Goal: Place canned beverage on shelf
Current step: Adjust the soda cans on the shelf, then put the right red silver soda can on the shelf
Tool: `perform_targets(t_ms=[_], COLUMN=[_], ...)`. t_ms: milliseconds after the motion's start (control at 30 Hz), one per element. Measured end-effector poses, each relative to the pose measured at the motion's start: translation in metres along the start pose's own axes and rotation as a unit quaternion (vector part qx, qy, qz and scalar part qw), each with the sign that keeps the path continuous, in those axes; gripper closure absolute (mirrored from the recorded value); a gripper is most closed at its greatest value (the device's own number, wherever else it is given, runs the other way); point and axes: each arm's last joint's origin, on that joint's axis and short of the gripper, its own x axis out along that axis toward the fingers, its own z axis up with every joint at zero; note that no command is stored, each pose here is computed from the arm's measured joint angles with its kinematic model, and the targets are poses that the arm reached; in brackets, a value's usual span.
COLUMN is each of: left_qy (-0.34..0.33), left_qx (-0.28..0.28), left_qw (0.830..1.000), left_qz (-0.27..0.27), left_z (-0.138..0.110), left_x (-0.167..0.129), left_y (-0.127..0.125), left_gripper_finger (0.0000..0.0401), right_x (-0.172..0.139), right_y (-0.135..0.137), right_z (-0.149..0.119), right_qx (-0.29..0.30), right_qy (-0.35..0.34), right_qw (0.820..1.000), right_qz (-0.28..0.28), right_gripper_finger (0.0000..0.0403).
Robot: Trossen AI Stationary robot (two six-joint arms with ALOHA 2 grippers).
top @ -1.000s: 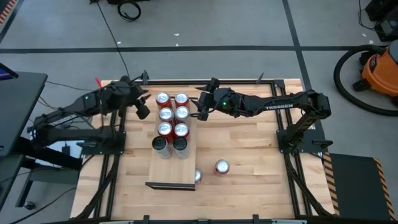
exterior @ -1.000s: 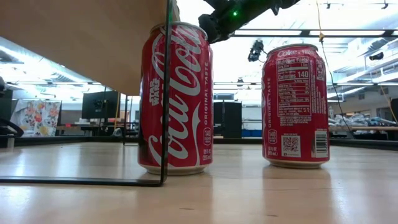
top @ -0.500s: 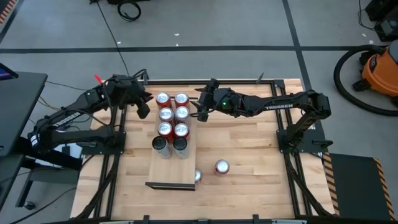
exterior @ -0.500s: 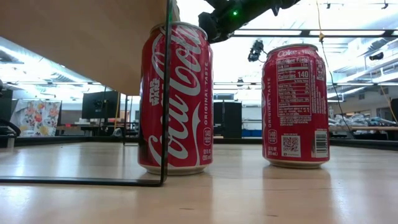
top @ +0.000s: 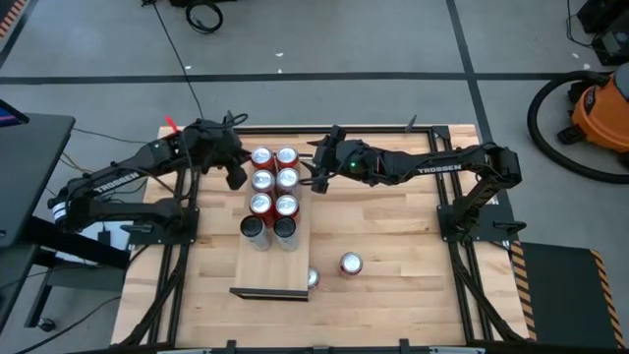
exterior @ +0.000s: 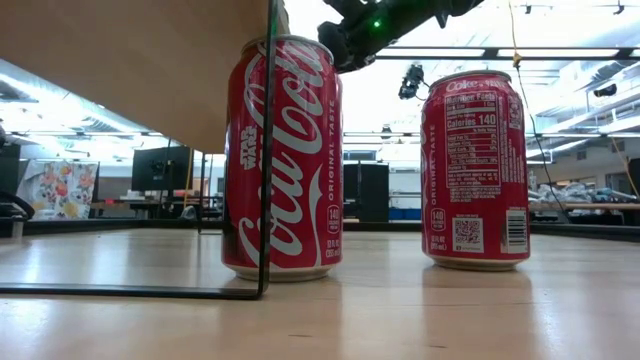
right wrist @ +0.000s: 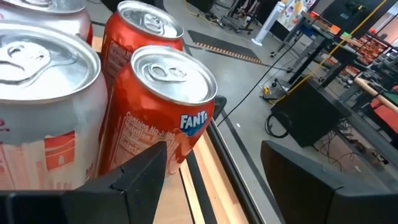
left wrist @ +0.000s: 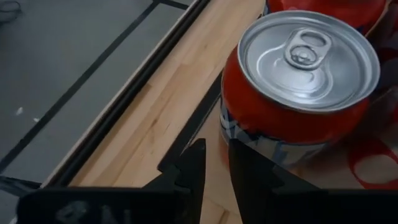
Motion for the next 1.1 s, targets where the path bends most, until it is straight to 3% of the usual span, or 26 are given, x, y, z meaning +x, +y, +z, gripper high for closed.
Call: perform_targets(t_ms=[200,367,500,700,933,1100], left_qy=[-0.01,-0.045,-0.056,-0.005,0.069,0.085], left_qx=[0.01,0.018,0.043,0.03,0.011,0.004], left_qw=[0.999,0.998,0.997,0.994,0.986,0.979], left_qz=[0.034,0.027,-0.021,-0.105,-0.148,-0.183], left_z=[-0.001,-0.003,-0.011,-0.026,-0.039,-0.042], left_x=[-0.008,-0.027,-0.044,-0.054,-0.055,-0.06], left_y=[0.002,-0.001,-0.01,-0.023,-0.037,-0.049], left_gripper_finger=[0.0322,0.0322,0.0322,0.0322,0.0322,0.0322], right_x=[-0.001,-0.008,-0.018,-0.031,-0.041,-0.061], right_y=[0.0,0.007,0.015,0.023,0.035,0.053], right_z=[-0.003,-0.002,0.001,0.01,0.019,0.029], right_qx=[-0.012,-0.035,-0.057,-0.06,-0.053,-0.035], right_qy=[0.027,0.041,0.051,0.029,0.008,-0.011], right_qw=[0.999,0.998,0.996,0.997,0.998,0.998], right_qz=[-0.037,-0.042,-0.037,-0.024,-0.045,-0.058], right_gripper_finger=[0.0133,0.0133,0.0133,0.0133,0.0133,0.0133])
